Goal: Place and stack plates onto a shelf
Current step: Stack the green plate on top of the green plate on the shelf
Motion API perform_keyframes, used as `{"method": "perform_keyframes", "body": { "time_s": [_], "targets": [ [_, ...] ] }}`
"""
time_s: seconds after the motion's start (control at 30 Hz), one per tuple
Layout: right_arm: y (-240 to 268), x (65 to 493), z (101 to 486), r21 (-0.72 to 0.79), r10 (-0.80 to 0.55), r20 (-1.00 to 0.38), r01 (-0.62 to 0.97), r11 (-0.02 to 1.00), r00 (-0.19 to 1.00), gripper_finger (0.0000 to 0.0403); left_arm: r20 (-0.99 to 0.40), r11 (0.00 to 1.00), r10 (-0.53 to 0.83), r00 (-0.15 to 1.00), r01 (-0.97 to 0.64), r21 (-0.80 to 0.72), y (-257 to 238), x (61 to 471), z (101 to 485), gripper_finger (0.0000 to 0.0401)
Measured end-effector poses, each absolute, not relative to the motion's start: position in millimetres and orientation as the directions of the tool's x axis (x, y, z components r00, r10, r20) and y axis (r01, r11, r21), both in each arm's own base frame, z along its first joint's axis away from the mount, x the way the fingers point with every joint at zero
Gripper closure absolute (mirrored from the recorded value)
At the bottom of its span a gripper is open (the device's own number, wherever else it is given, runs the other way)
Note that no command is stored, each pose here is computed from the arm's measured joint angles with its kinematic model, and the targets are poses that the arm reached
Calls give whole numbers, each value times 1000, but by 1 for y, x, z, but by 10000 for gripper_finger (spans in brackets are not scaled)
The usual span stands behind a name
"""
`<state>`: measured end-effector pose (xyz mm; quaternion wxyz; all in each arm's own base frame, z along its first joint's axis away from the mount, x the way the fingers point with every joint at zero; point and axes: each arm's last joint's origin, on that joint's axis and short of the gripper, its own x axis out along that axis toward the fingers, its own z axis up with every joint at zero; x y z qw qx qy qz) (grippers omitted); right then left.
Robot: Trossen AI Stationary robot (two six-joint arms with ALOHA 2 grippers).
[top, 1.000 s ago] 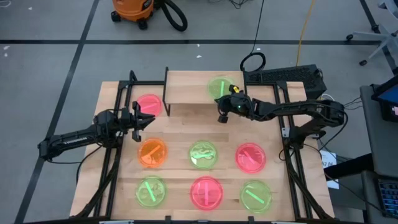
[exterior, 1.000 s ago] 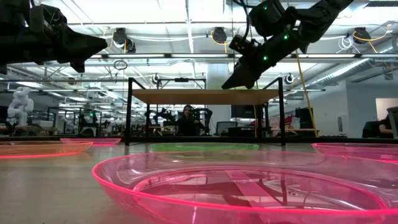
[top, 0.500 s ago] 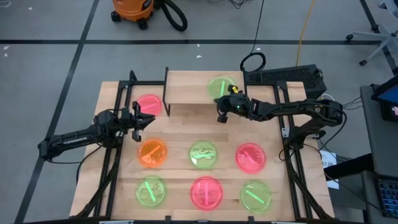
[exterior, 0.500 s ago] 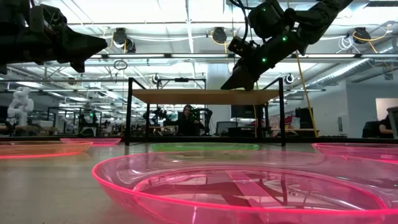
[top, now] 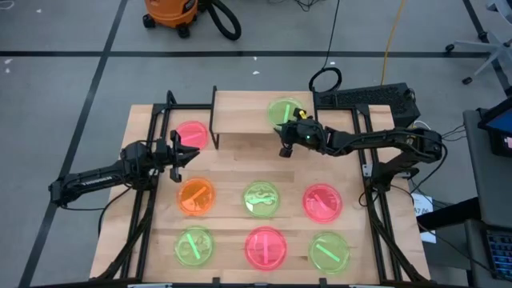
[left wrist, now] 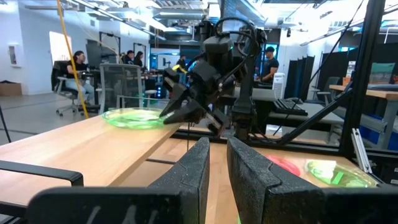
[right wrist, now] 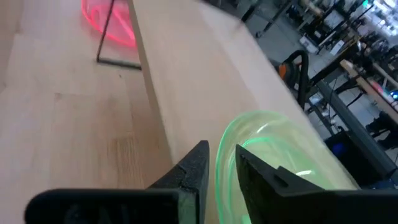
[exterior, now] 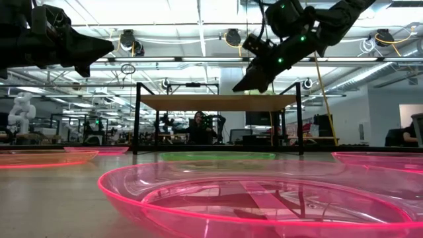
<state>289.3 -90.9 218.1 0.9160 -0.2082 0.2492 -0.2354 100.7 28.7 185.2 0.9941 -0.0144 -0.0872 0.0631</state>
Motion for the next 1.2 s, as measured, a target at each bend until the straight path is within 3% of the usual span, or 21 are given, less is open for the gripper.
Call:
{"method": "perform_keyframes", "body": {
  "time_s": [0.27,0.43,0.7,0.87,1.07,1.2],
  "targets": [
    [-58,270,268,-395,-455,-197,354,847,868,332,172,992,128,977,-123,-40,29,101,185,339],
    [-35,251,274,-358,-380,-171,302,884,909,332,172,992,128,977,-123,-40,29,101,185,339],
    [-14,203,247,-223,-309,-105,280,934,945,332,172,992,128,977,-123,-40,29,101,185,339],
    [-10,174,218,-227,-293,-20,281,932,956,332,172,992,128,977,-123,-40,29,101,185,339],
    [-11,145,184,-240,-302,118,323,916,946,332,172,992,128,977,-123,-40,29,101,185,339],
    [-14,137,193,-246,-383,273,449,859,882,332,181,992,128,975,-129,-4,29,101,186,339]
  ]
}}
